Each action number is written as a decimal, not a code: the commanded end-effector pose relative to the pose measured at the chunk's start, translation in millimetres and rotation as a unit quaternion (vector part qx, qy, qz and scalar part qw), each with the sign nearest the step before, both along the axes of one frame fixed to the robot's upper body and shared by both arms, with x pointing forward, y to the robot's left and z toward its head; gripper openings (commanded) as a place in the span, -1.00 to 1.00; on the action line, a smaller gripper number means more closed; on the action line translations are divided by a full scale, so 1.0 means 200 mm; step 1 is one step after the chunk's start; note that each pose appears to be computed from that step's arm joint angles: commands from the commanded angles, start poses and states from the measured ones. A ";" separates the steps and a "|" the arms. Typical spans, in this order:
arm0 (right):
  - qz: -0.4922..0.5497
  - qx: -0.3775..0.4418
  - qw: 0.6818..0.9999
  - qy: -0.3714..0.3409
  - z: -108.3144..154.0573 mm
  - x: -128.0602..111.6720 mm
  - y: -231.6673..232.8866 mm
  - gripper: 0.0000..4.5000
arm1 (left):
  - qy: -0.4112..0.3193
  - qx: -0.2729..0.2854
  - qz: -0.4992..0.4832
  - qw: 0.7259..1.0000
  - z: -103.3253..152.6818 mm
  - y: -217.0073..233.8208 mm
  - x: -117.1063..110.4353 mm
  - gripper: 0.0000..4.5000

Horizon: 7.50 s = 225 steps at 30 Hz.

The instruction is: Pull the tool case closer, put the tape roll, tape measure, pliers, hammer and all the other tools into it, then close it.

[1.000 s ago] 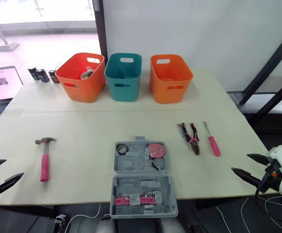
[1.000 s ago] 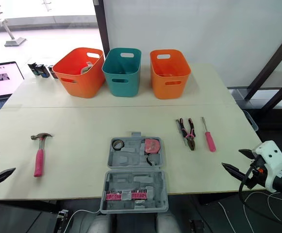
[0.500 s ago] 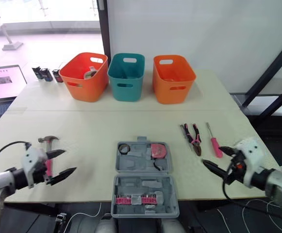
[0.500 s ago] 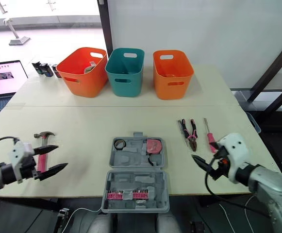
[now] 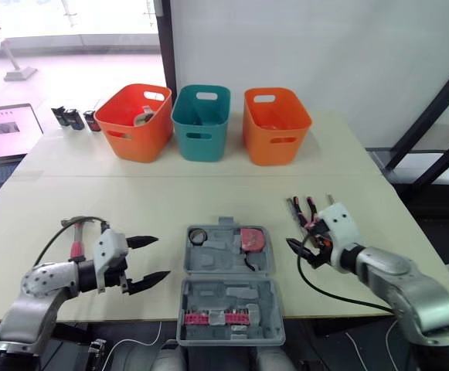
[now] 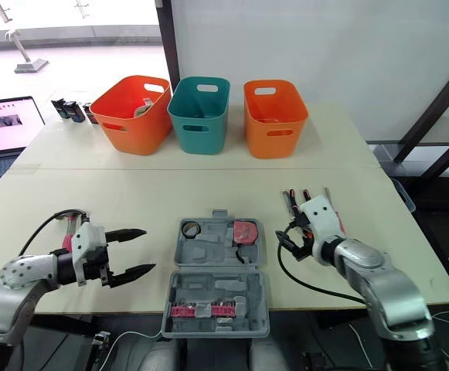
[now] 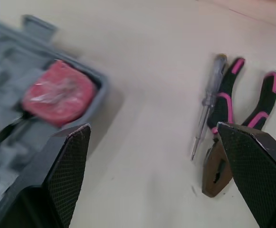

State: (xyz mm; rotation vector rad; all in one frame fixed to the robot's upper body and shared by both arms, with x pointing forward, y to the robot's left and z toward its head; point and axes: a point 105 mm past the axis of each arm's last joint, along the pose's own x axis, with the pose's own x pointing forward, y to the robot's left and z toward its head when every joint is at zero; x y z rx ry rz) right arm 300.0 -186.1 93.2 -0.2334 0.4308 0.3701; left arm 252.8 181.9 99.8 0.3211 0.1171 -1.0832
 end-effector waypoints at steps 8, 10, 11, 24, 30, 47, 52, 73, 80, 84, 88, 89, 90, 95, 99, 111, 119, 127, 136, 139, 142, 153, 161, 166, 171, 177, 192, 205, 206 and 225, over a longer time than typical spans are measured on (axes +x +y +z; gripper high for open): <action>-0.195 0.031 0.979 -0.053 -0.01 0.12 -0.18 0.99 | -0.027 -0.022 -0.054 0.998 0.12 -0.18 -0.06 1.00; -0.217 0.036 0.974 -0.051 -0.03 0.13 -0.21 0.99 | -0.026 -0.022 -0.054 0.998 0.11 -0.18 -0.06 1.00; -0.222 0.037 0.973 -0.049 -0.04 0.14 -0.21 0.99 | -0.026 -0.022 -0.054 0.998 0.11 -0.18 -0.06 1.00; -0.257 0.033 0.966 -0.017 -0.16 0.21 -0.22 0.99 | -0.029 -0.022 -0.054 0.998 0.11 -0.19 -0.06 1.00; -0.257 0.045 0.965 -0.015 -0.17 0.21 -0.22 0.99 | -0.029 -0.022 -0.056 0.998 0.11 -0.20 -0.07 1.00; -0.244 0.058 0.968 -0.016 -0.18 0.23 -0.19 -0.56 | -0.032 -0.016 -0.051 0.998 0.11 -0.18 -0.06 1.00; -0.246 0.070 0.966 -0.030 -0.14 0.24 -0.19 -0.56 | -0.036 -0.017 -0.047 0.998 0.12 -0.18 -0.05 1.00; 0.207 0.003 0.973 -0.098 0.50 -0.11 0.26 -0.56 | -0.018 0.012 -0.008 1.000 0.14 0.05 -0.09 1.00; 0.359 -0.116 0.926 -0.015 0.51 -0.06 0.49 -0.56 | 0.012 0.037 -0.018 0.999 0.09 0.15 -0.18 1.00; 0.419 -0.196 0.885 0.045 0.41 -0.06 0.59 -0.56 | 0.012 0.055 -0.009 0.998 0.08 0.21 -0.18 1.00; 0.437 -0.230 0.867 0.065 0.39 -0.03 0.67 -0.56 | 0.009 0.050 -0.008 0.999 0.08 0.20 -0.19 1.00; 0.445 -0.239 0.860 0.069 0.38 -0.04 0.68 -0.56 | 0.008 0.049 -0.007 0.999 0.08 0.20 -0.20 1.00; 0.452 -0.246 0.854 0.073 0.37 -0.05 0.69 -0.56 | 0.007 0.048 -0.006 0.999 0.08 0.19 -0.20 1.00; 0.459 -0.265 0.844 0.081 0.32 -0.04 0.73 -0.56 | 0.002 0.044 -0.002 0.999 0.08 0.17 -0.21 1.00; 0.460 -0.272 0.841 0.085 0.29 -0.03 0.74 -0.56 | 0.000 0.043 0.002 0.999 0.08 0.17 -0.21 1.00; 0.453 -0.262 0.847 0.094 0.18 0.01 0.82 -0.56 | -0.007 0.041 0.008 0.999 0.09 0.15 -0.19 1.00; 0.447 -0.253 0.851 0.114 0.06 0.02 0.81 -0.56 | -0.011 0.043 0.006 0.999 0.10 0.15 -0.18 1.00; 0.428 -0.242 0.862 0.119 -0.04 0.04 0.79 -0.12 | -0.013 0.045 0.005 0.999 0.09 0.14 -0.16 1.00; 0.417 -0.126 0.897 0.078 0.10 0.08 0.88 0.98 | -0.018 0.048 0.006 0.999 0.09 0.15 -0.13 1.00; 0.418 -0.094 0.901 0.070 0.12 0.07 0.90 0.98 | -0.019 0.049 0.006 0.999 0.10 0.15 -0.13 1.00; 0.395 -0.084 0.912 0.064 0.10 0.11 0.92 0.75 | -0.020 0.050 0.005 0.999 0.09 0.15 -0.12 1.00; 0.382 -0.038 0.922 0.048 0.01 0.09 0.94 -0.99 | -0.019 0.051 0.002 0.998 0.09 0.15 -0.12 1.00; 0.412 0.024 0.911 0.010 0.00 -0.02 0.96 -0.99 | -0.019 0.053 0.005 0.998 0.09 0.15 -0.12 1.00; 0.397 0.003 0.918 0.022 -0.08 -0.02 0.92 -0.99 | -0.018 0.053 0.004 0.998 0.09 0.15 -0.12 1.00; 0.397 -0.028 0.916 0.048 -0.18 -0.04 0.89 -0.99 | -0.018 0.052 0.003 0.998 0.09 0.15 -0.12 1.00; 0.396 -0.064 0.913 0.075 -0.29 -0.07 0.84 -0.99 | -0.017 0.054 0.003 0.998 0.10 0.15 -0.12 1.00; 0.349 -0.201 0.895 0.190 -0.59 -0.12 0.64 -0.99 | -0.017 0.056 0.003 0.998 0.10 0.15 -0.11 1.00; 0.417 0.060 0.906 -0.045 0.24 -0.13 0.73 -0.99 | 0.023 0.068 0.038 0.997 -0.02 0.14 -0.07 1.00; 0.417 0.056 0.907 -0.023 0.24 -0.15 0.66 -1.00 | 0.029 0.069 0.041 0.996 -0.05 0.13 -0.06 0.89; 0.337 -0.200 0.906 0.161 -0.20 -0.12 0.20 -1.00 | 0.070 0.126 0.017 0.989 -0.36 -0.08 0.04 -0.97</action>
